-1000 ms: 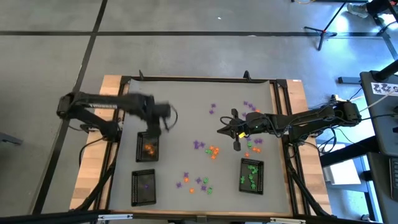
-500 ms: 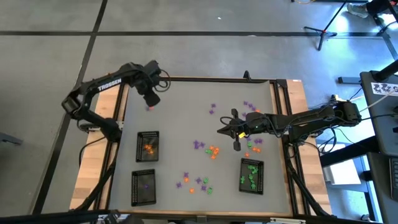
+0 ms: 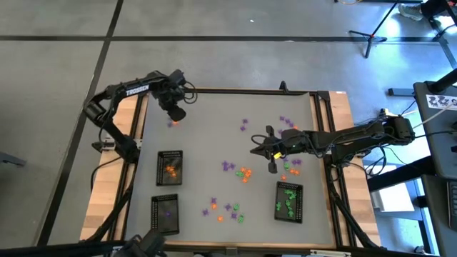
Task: Sort Halloween decoration
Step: Put the purple spider toy into the bottom left black basket
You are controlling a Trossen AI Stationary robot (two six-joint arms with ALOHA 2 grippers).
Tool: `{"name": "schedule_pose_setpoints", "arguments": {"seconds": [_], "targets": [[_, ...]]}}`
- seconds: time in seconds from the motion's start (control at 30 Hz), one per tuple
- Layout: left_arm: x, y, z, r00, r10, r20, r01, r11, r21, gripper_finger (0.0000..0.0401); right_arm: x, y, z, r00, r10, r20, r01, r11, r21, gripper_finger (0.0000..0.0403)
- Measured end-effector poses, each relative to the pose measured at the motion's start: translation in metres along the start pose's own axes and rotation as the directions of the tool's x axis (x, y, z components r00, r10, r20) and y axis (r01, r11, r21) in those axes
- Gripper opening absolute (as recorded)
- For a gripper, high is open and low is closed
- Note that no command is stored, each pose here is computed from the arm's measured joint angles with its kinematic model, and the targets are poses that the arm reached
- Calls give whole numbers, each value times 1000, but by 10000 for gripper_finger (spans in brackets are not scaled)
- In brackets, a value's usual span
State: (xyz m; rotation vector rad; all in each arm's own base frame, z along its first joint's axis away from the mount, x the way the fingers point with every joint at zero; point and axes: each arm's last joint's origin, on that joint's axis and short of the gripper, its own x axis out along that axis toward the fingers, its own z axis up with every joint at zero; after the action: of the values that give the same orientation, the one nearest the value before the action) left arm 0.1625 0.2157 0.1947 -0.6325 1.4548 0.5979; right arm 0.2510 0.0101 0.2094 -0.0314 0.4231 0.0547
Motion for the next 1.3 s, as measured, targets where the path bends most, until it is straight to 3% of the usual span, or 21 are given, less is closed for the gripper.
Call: {"name": "schedule_pose_setpoints", "arguments": {"seconds": [0.3, 0.47, 1.0, 1.3], "targets": [[35, 12, -33, 1000, 8, 19, -5, 993, -117, 128, 0, 0, 0, 1000, 0, -3, 0, 1000, 19, 5], [37, 9, -33, 997, 76, 22, -73, 990, -122, 128, 0, 0, 2, 1000, -1, 24, 0, 1000, 18, 5], [39, -15, -36, 997, 69, -41, -72, 994, -77, 128, 0, 0, 5, 999, -1, 49, 0, 1000, 17, 5], [54, -11, -32, 990, 98, -104, -111, 986, -126, 128, 0, 0, 5, 999, -1, 50, 0, 1000, 17, 5]]}}
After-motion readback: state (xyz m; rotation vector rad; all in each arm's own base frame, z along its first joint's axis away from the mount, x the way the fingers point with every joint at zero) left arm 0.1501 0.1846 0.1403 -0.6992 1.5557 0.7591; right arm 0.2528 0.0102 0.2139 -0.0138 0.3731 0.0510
